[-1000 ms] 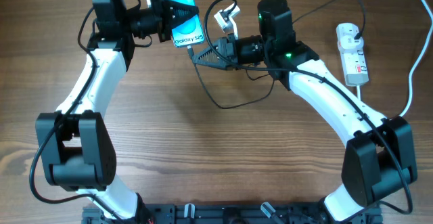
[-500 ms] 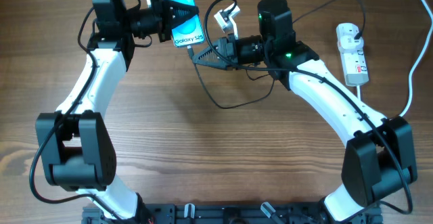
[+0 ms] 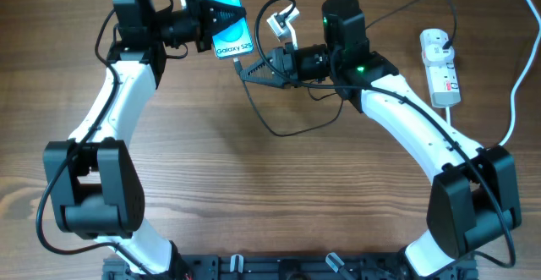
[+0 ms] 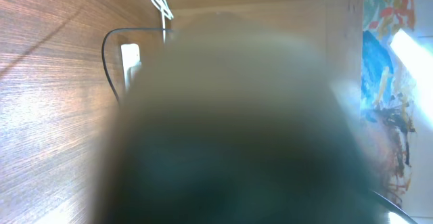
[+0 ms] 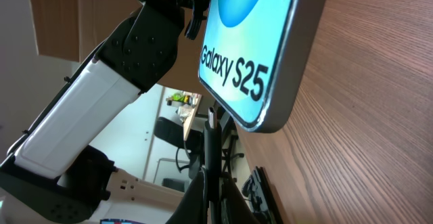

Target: Plug charger to phone and switch on socket

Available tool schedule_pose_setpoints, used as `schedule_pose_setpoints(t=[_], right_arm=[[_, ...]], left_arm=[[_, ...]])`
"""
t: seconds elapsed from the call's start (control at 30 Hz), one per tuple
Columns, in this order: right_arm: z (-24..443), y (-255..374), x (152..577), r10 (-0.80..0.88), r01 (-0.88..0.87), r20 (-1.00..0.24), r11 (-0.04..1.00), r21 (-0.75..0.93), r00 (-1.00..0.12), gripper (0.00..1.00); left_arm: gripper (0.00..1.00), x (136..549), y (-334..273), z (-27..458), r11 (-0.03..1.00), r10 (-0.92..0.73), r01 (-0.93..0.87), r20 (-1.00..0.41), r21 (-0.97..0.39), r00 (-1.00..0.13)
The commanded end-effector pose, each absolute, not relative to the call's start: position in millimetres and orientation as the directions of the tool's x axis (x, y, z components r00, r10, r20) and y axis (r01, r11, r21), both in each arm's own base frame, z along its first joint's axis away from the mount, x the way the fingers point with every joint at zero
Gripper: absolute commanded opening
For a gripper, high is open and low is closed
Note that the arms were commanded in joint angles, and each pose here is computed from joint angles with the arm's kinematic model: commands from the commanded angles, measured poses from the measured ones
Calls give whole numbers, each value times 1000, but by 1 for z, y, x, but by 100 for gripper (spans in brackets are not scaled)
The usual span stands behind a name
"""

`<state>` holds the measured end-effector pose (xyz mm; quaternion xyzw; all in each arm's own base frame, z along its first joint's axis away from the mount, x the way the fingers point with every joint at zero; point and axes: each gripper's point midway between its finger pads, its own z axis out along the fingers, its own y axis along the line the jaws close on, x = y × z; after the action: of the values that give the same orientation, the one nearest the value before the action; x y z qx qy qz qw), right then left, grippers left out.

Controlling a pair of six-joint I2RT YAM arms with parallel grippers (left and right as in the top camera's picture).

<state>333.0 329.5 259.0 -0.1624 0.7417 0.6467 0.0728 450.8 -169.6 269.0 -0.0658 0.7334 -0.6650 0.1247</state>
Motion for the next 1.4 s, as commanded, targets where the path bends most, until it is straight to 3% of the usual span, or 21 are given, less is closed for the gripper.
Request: schedule_pose_setpoints(t=[0.0, 0.57, 1.0, 1.37], right_arm=[[267, 329, 330, -156, -367, -350, 91, 926, -924, 4], [260, 329, 343, -96, -354, -343, 151, 923, -935, 4], [275, 331, 363, 25, -228, -234, 152, 962, -972, 4], [280, 330, 378, 100, -255, -274, 167, 952, -957, 4]], left_arm=[[4, 451, -168, 276, 100, -253, 91, -114, -991, -961], [4, 447, -169, 277, 93, -233, 94, -113, -991, -966], [4, 446, -170, 278, 90, -224, 103, -121, -991, -967], [4, 456, -163, 276, 95, -284, 51, -76, -994, -956]])
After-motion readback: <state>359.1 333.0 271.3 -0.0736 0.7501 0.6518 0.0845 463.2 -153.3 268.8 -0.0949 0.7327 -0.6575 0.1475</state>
